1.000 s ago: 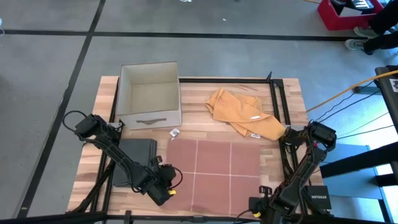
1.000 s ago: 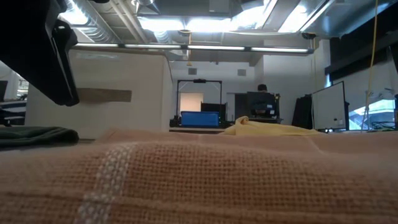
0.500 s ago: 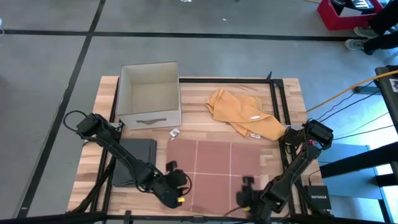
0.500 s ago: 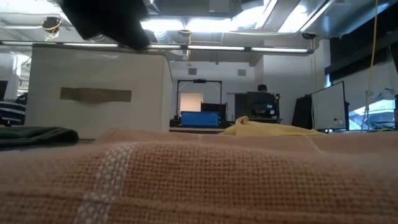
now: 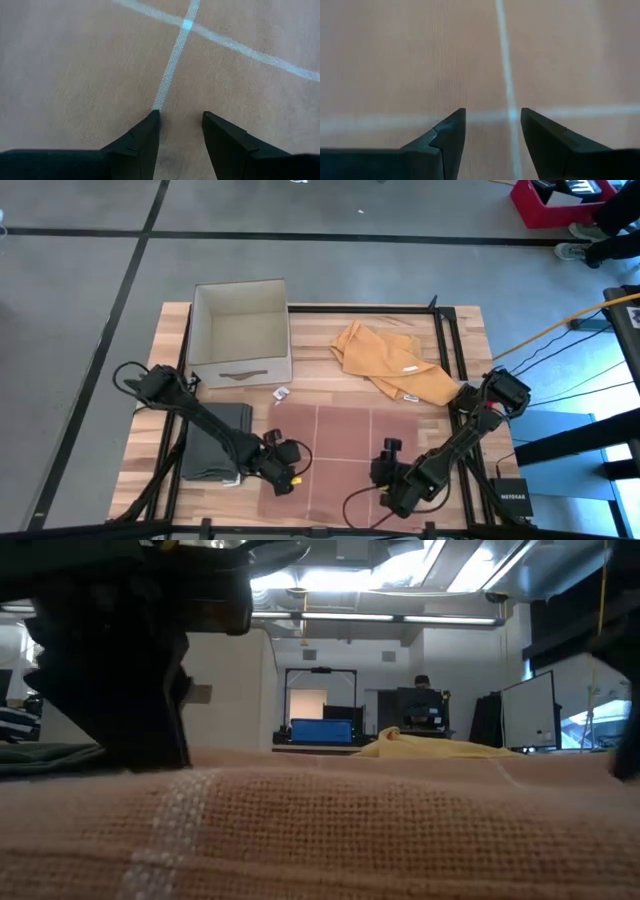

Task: Fold towel
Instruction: Fold the light orange towel

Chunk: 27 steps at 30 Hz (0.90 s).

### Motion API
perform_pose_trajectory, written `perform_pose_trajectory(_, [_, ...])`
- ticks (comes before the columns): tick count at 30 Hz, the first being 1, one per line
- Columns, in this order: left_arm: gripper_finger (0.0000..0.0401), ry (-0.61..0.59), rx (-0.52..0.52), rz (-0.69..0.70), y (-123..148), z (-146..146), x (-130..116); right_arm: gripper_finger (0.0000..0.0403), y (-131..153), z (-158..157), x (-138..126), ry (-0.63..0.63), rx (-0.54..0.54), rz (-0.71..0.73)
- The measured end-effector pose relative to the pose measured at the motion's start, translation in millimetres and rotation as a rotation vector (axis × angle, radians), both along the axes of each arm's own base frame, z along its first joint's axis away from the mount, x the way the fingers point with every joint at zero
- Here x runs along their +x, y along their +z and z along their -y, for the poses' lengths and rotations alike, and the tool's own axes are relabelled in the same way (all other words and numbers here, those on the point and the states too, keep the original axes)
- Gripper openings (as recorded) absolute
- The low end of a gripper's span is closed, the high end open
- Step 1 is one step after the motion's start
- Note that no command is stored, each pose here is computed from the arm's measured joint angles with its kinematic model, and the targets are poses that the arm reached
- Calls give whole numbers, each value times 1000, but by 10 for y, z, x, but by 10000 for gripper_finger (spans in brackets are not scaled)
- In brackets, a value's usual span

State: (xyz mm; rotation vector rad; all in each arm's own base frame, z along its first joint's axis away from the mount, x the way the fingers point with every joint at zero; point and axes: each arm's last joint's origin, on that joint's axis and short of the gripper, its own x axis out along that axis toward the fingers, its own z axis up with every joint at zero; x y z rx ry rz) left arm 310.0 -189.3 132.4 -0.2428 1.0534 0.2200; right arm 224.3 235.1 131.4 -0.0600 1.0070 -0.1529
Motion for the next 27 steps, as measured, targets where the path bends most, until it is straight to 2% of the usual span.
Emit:
perform_pose_trajectory(5, [143, 64, 7, -60, -61, -9, -130, 193, -85, 37, -67, 4, 35, -55])
perform_pose_trajectory(9, [143, 58, 0, -65, 8, -27, -101, 193, -24, 63, 24, 34, 15, -48])
perform_pose_trajectory(12, [143, 7, -5, -59, 165, -29, -58, 193, 176, 36, 108, 72, 47, -37])
perform_pose_trajectory(15, [143, -66, -16, 29, 458, -4, -17, 193, 423, 17, 108, 96, 57, -42])
perform_pose_trajectory(17, [143, -108, -6, 57, 557, -6, -21, 193, 546, 16, 99, 92, 63, -41])
perform_pose_trajectory(21, [143, -156, 31, 47, 566, -31, -30, 193, 641, 43, 57, 49, 97, -104])
perform_pose_trajectory(27, [178, -154, 41, -3, 451, -93, -9, 193, 532, 180, -48, 14, 26, -251])
